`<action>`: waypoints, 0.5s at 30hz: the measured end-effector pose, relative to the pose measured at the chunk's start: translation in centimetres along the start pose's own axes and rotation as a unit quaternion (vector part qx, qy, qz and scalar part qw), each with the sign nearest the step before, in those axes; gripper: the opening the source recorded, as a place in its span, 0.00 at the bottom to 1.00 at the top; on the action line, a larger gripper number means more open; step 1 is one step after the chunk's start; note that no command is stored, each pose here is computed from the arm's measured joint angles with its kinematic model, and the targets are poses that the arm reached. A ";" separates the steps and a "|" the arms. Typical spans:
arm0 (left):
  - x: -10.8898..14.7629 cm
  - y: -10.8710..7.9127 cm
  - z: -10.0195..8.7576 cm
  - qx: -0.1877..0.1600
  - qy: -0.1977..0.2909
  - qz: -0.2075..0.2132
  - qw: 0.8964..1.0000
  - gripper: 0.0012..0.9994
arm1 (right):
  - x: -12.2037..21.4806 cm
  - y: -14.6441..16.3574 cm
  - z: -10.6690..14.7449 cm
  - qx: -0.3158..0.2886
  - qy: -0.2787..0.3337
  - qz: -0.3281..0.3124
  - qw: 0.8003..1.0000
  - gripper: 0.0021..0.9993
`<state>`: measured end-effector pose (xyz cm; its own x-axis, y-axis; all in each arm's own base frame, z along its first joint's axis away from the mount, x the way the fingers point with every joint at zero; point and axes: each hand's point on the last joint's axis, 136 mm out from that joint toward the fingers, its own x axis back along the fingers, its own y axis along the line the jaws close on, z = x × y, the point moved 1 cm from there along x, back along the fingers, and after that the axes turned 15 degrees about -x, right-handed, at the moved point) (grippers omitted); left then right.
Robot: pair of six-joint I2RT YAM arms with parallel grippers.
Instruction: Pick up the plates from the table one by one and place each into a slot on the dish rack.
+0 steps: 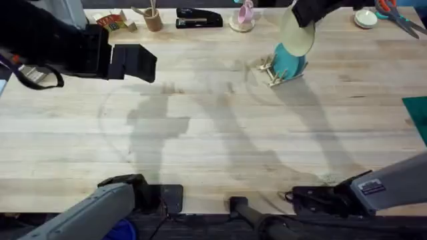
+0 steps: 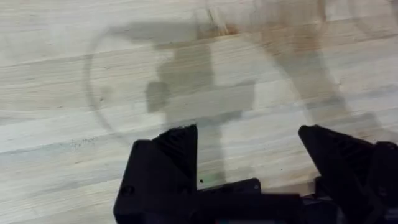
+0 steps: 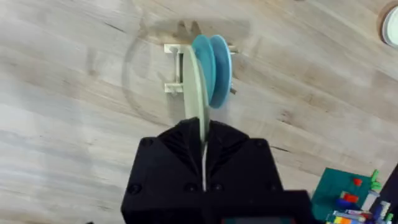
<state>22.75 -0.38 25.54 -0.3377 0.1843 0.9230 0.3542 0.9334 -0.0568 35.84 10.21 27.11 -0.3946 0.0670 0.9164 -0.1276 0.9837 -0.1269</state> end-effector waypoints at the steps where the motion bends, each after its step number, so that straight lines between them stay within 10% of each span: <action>1: 0.0 0.0 0.0 0.000 0.000 0.000 1.000 1.00 | 0.0 0.0 0.0 -0.002 -0.001 0.000 1.000 0.03; 15: 0.0 0.0 0.0 0.000 0.000 0.000 1.000 1.00 | -3.9 1.0 -1.0 0.005 0.026 0.005 1.000 0.03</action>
<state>22.75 -0.38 25.54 -0.3377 0.1843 0.9230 0.3542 0.9334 -0.0568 38.16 11.07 23.77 -0.3472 0.0856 0.9339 -0.1327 0.9813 -0.1393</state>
